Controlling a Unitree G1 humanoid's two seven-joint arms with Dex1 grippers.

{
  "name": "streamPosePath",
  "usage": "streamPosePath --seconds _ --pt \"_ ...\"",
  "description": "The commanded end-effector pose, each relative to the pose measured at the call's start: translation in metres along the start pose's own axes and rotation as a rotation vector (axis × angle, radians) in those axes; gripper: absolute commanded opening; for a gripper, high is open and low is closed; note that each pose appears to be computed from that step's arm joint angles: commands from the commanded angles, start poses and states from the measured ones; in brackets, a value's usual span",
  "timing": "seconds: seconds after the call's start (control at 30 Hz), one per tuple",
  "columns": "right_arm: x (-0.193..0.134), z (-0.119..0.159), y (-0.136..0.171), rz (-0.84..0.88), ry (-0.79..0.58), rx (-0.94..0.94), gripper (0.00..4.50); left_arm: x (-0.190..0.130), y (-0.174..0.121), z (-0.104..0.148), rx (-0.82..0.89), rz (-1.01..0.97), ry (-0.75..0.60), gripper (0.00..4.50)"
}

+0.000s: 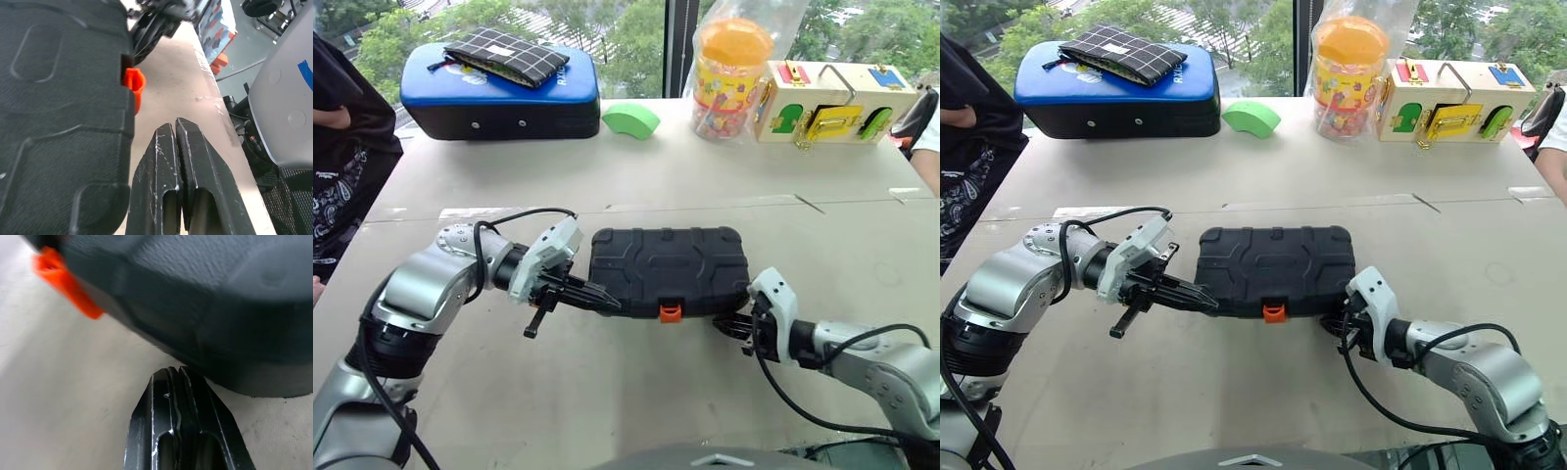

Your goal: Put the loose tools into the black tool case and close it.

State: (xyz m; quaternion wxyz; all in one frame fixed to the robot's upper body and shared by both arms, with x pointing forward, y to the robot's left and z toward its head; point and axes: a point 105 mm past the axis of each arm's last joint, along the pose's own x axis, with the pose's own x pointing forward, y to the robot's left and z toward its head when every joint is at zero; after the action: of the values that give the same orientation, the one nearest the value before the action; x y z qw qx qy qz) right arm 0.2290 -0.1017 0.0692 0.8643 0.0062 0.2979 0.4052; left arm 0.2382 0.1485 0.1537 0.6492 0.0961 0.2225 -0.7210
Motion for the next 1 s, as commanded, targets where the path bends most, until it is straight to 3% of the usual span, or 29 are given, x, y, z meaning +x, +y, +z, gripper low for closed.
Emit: streamPosePath --seconds 0.03,0.3,0.5,0.63,0.8,1.0 --pt "-0.006 0.037 -0.027 -0.158 -0.158 -0.056 0.0 -0.004 -0.002 0.007 0.034 0.029 -0.017 0.05" --pt "-0.011 0.073 -0.046 -0.181 -0.278 -0.042 0.0 -0.001 0.008 0.009 0.061 0.105 -0.051 0.05" --pt "-0.011 0.072 -0.061 -0.226 -0.238 -0.073 0.0 0.01 0.038 0.02 0.121 0.241 -0.081 0.05" --pt "-0.015 0.059 -0.047 -0.167 -0.206 -0.092 0.0 0.024 0.06 0.019 0.139 0.314 -0.032 0.05" --pt "-0.012 0.059 -0.021 -0.096 -0.223 -0.104 0.0 0.032 0.069 -0.012 0.12 0.316 0.136 0.05" --pt "0.018 0.055 -0.007 -0.073 -0.207 -0.082 0.0 0.04 0.073 -0.014 0.14 0.305 0.158 0.05"
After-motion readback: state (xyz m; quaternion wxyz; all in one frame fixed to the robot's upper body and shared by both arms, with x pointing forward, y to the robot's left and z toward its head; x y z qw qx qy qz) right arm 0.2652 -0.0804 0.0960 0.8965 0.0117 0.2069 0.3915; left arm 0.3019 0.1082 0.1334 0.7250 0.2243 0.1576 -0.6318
